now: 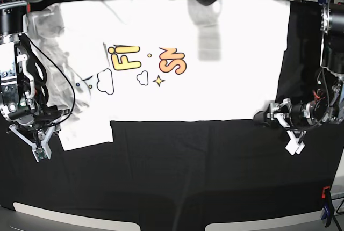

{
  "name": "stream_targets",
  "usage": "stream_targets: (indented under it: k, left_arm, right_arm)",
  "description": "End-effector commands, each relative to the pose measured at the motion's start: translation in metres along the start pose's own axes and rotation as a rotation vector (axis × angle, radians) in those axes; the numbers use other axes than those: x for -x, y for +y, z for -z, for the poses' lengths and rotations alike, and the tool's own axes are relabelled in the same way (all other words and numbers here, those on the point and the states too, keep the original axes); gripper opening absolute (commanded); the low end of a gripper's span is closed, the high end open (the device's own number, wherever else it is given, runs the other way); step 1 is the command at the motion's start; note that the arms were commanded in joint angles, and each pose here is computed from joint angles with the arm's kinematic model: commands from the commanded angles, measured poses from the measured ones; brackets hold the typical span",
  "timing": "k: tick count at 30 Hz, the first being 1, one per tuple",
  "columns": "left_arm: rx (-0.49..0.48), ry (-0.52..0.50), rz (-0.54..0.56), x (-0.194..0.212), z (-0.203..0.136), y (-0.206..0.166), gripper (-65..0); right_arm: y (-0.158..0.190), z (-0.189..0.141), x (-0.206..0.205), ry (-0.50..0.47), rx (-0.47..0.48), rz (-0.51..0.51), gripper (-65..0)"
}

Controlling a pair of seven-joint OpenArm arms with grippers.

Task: Layout the t-shirt on the table in an organized manner, then fold the t-shirt properly
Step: 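Grasp the hem corners with both grippers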

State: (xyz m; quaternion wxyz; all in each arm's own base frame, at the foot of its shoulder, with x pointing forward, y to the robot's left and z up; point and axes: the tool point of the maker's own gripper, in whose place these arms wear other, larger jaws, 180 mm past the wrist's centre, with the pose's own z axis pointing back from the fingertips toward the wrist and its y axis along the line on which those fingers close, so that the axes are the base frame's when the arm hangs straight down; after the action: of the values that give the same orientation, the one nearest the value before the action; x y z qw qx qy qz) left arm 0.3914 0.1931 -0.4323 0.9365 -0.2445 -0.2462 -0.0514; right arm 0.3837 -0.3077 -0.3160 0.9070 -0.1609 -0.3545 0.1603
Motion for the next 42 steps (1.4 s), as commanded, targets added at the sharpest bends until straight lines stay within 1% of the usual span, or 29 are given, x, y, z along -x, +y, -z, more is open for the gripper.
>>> stream_targets:
  k: [1,4,8,11,15,18,27,29,32,33,36,38,42]
  left_arm:
    - [-0.048,0.040,0.004,0.007,-0.007,0.014,-20.4]
    - [-0.048,0.046,-0.017,0.028,-0.002,0.017,-20.4]
    - [-0.053,-0.014,-0.046,0.046,0.003,0.022,-20.4]
    - [-0.054,0.012,-0.058,0.062,0.005,0.023,-20.4]
    - [-0.048,0.086,-0.061,0.072,0.004,0.021,-20.4]
    - [-0.024,0.110,-0.079,0.070,0.003,0.016,-20.4]
    - [0.001,0.081,-0.087,0.053,0.001,0.010,-20.4]
    - [0.043,0.077,-0.109,0.047,0.000,0.001,-20.5]
    - [0.158,0.066,-0.062,0.034,-0.004,-0.024,-20.6]
    - [0.176,0.055,-0.045,0.030,-0.005,-0.029,-20.6]
    - [0.183,0.041,-0.012,0.023,-0.006,-0.035,-20.6]
    - [0.182,0.036,-0.011,0.022,-0.006,-0.035,-20.6]
    - [0.110,0.025,0.044,0.021,-0.004,-0.022,-20.6]
  right_arm:
    - [-0.017,-0.007,-0.017,-0.049,0.036,-0.001,-40.4]
    - [-0.017,-0.007,-0.018,-0.050,0.036,-0.001,-40.4]
    - [-0.017,-0.007,-0.018,-0.050,0.036,-0.001,-40.4]
    - [-0.017,-0.007,-0.018,-0.050,0.036,-0.001,-40.4]
    - [-0.017,-0.007,-0.018,-0.050,0.036,-0.001,-40.4]
    - [-0.017,-0.007,-0.018,-0.051,0.036,-0.001,-40.4]
    - [-0.017,-0.007,-0.018,-0.051,0.036,-0.001,-40.4]
    - [-0.017,-0.007,-0.018,-0.051,0.036,-0.001,-40.4]
    - [-0.017,-0.007,-0.018,-0.051,0.036,-0.001,-40.4]
    - [-0.017,-0.007,-0.018,-0.051,0.036,-0.001,-40.4]
    - [-0.017,-0.007,-0.018,-0.050,0.036,-0.001,-40.4]
    - [-0.017,-0.007,-0.018,-0.050,0.036,-0.001,-40.4]
    - [-0.017,-0.007,-0.018,-0.050,0.036,-0.001,-40.4]
